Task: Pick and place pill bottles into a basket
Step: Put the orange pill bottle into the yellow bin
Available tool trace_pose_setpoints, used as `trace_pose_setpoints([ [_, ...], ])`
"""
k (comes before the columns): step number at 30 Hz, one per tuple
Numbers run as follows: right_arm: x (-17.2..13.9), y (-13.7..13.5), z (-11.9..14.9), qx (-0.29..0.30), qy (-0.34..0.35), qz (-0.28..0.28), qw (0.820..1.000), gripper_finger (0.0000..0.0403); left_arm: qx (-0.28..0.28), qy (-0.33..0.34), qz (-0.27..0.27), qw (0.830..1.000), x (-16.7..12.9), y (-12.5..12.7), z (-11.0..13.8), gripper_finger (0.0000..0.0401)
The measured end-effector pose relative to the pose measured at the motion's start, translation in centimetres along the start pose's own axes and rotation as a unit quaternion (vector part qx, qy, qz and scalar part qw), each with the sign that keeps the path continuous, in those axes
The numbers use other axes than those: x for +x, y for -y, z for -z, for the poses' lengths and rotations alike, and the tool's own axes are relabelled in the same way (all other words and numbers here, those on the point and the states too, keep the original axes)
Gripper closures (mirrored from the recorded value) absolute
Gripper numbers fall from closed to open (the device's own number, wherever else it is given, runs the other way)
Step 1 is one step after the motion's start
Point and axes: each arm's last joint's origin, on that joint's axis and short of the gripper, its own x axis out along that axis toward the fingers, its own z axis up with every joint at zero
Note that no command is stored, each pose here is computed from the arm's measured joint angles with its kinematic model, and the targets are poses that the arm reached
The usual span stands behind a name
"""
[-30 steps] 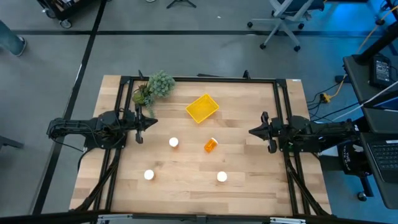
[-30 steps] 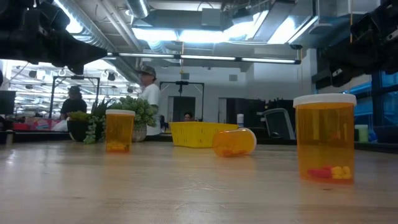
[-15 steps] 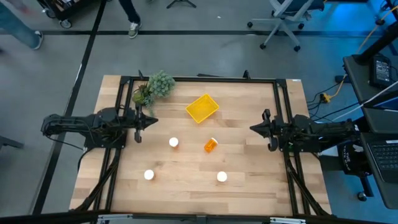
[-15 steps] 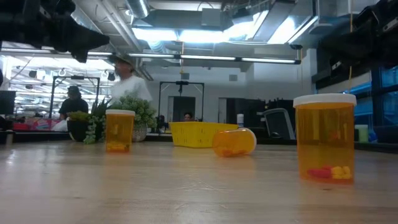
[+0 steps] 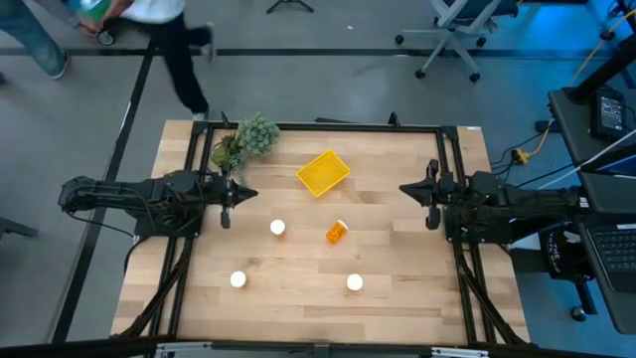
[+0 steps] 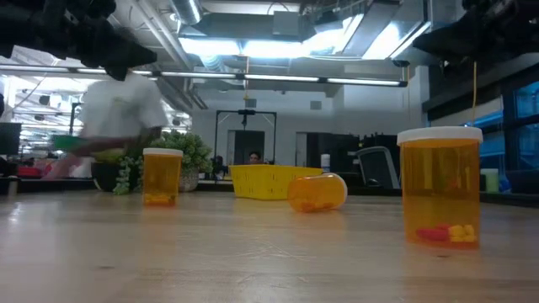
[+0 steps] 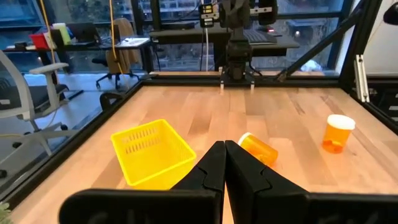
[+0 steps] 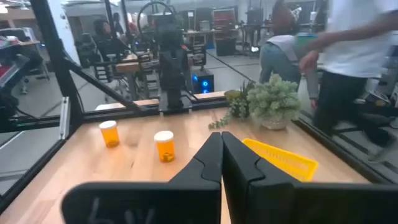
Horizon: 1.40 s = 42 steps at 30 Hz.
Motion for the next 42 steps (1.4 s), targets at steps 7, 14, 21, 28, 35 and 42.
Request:
trace_pose_setpoints([
  [7, 0.9, 0.0, 0.0, -0.005, -0.029, 0.008, 1.000, 0.0399, -0.025, -0.004, -0.004, 1.000, 0.0, 0.0, 0.1, 0.0395],
  [14, 1.5, 0.0, 0.3, -0.005, -0.043, 0.010, 0.999, 0.0369, 0.024, 0.000, -0.015, 1.000, 0.0, -0.1, 0.0, 0.0362],
  [21, 1.8, -0.1, 0.2, -0.010, -0.038, 0.010, 0.999, 0.0306, 0.054, 0.013, -0.033, 0.998, 0.0, -0.2, -0.3, 0.0286],
  [28, 1.8, -0.1, 0.2, -0.007, -0.038, 0.010, 0.999, 0.0262, 0.052, 0.008, -0.055, 0.997, 0.0, -0.3, -0.2, 0.0224],
  [35, 1.8, -0.1, 0.2, -0.008, -0.038, 0.010, 0.999, 0.0226, 0.018, 0.005, -0.131, 0.991, -0.1, -0.8, -0.2, 0.0194],
  [42, 1.8, -0.1, 0.2, -0.022, -0.038, 0.009, 0.999, 0.0208, 0.016, 0.004, -0.140, 0.990, -0.1, -0.8, -0.1, 0.0159],
])
